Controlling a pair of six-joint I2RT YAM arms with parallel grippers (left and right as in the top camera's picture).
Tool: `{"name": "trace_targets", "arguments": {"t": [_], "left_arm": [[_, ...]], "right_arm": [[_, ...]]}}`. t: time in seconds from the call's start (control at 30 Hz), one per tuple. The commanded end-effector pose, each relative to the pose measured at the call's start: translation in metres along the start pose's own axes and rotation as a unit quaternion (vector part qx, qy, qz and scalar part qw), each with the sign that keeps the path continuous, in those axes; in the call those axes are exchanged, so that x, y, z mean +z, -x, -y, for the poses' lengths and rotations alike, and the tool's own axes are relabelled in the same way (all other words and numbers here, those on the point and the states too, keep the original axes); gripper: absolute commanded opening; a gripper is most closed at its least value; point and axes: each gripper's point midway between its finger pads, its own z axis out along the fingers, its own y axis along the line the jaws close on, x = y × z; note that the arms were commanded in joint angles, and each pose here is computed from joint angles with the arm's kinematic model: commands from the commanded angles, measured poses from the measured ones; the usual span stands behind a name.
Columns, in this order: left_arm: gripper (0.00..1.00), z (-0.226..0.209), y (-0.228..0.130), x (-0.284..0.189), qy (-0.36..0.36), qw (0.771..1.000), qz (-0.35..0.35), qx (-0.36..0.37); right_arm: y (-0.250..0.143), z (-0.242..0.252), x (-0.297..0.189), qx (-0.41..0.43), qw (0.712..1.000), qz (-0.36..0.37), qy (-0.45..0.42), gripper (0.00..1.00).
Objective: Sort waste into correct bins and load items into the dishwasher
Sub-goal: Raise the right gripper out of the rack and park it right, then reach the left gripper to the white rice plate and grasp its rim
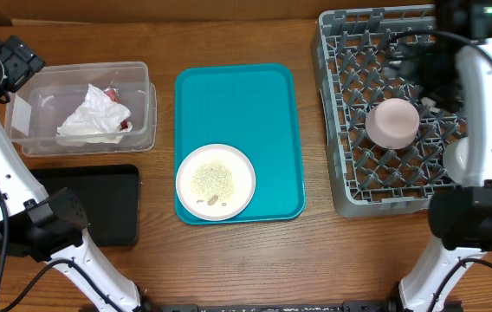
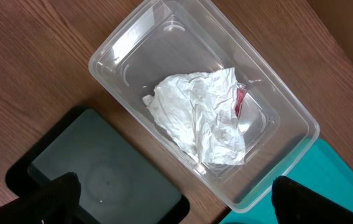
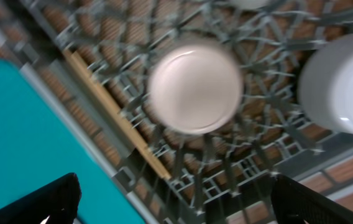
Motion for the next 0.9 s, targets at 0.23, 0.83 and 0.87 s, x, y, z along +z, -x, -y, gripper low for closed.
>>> {"name": "trace_targets", "arguments": {"t": [0.23, 0.83, 0.87], "left_arm": [[1.0, 0.012, 0.021, 0.001, -0.019, 0.999, 0.043, -0.008], [0.98, 0.184, -0.136, -0.056, -0.383, 0.879, -0.201, 0.201], [0.97, 0.188, -0.147, -0.05, -0.351, 0.889, -0.202, 0.212]], "right_arm": [[0.029, 0.043, -0.013, 0.067, 0.997, 0.033, 0.003, 1.0], [0.037, 0.043, -0.014, 0.07, 0.996, 0.047, 0.008, 1.0], [0.037, 0.043, -0.014, 0.07, 0.996, 0.047, 0.008, 1.0]]}}
